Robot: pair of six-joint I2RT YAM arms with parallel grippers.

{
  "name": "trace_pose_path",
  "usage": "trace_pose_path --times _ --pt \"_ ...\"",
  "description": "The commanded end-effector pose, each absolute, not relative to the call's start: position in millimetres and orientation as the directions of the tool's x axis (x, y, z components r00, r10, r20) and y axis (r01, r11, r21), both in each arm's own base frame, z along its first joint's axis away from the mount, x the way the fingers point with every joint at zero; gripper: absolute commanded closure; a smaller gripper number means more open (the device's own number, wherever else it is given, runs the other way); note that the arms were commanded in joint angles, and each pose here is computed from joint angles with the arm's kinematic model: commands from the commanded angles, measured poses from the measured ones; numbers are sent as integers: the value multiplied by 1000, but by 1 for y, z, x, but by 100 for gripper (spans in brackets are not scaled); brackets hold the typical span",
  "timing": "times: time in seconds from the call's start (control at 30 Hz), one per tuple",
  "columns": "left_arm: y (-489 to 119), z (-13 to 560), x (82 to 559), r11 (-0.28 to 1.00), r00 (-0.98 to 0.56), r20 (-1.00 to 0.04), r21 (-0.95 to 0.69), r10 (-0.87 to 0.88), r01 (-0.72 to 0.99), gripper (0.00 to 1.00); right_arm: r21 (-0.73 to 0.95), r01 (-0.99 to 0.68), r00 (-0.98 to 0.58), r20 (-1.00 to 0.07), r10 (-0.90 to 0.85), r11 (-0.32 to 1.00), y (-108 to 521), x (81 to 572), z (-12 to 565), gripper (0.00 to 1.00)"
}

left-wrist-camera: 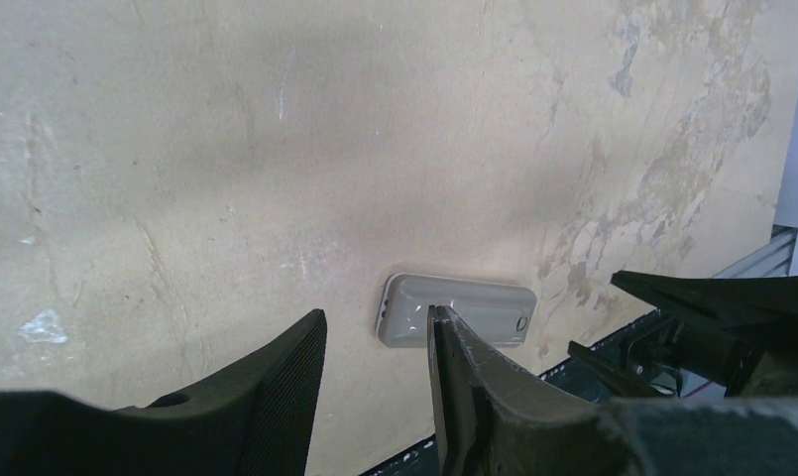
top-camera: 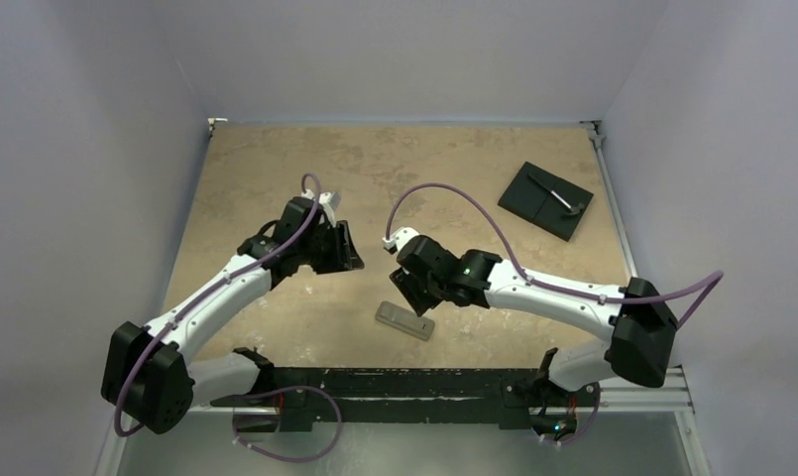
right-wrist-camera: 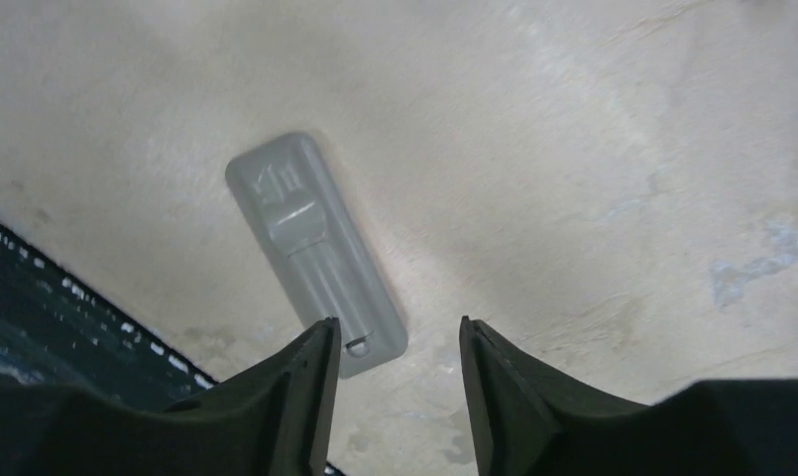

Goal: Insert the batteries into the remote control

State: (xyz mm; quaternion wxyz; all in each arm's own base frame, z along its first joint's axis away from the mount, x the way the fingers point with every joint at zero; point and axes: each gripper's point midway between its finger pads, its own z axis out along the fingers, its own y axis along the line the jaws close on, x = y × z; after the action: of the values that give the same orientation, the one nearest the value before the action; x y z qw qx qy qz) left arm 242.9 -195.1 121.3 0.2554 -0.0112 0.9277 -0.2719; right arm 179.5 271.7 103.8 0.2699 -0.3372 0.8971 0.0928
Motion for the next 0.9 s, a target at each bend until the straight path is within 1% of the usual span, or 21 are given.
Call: trace_pose_path --times 0.0,0.13,0.27,0.4,0.43,0.6,0.77,0.87 --pt "-183 155 260 881 -810 -565 -450 -158 142 58 -46 -598 -571 -677 -465 800 273 214 151 41" --pt "-176 174 269 902 -779 -609 -407 -150 144 58 -34 -555 -561 -723 -404 831 261 233 173 31" --pt "-168 192 275 919 -746 -654 -361 -127 160 58 -7 -494 -546 -776 -316 870 241 252 199 18" --pt "-161 204 280 934 -723 -684 -313 -98 170 55 43 -421 -536 -817 -210 906 215 272 222 6" --pt "-159 205 282 938 -722 -686 -303 -90 171 53 56 -399 -536 -824 -183 915 207 277 226 5" --pt "-127 203 298 960 -712 -692 -262 -116 99 49 126 -267 -526 -850 -35 955 160 299 245 1" --pt "-104 201 305 942 -702 -681 -333 -207 45 46 249 -159 -466 -872 150 955 123 298 264 1" --pt "-99 203 304 934 -684 -691 -354 -235 36 46 267 -141 -422 -887 186 953 111 291 271 1"
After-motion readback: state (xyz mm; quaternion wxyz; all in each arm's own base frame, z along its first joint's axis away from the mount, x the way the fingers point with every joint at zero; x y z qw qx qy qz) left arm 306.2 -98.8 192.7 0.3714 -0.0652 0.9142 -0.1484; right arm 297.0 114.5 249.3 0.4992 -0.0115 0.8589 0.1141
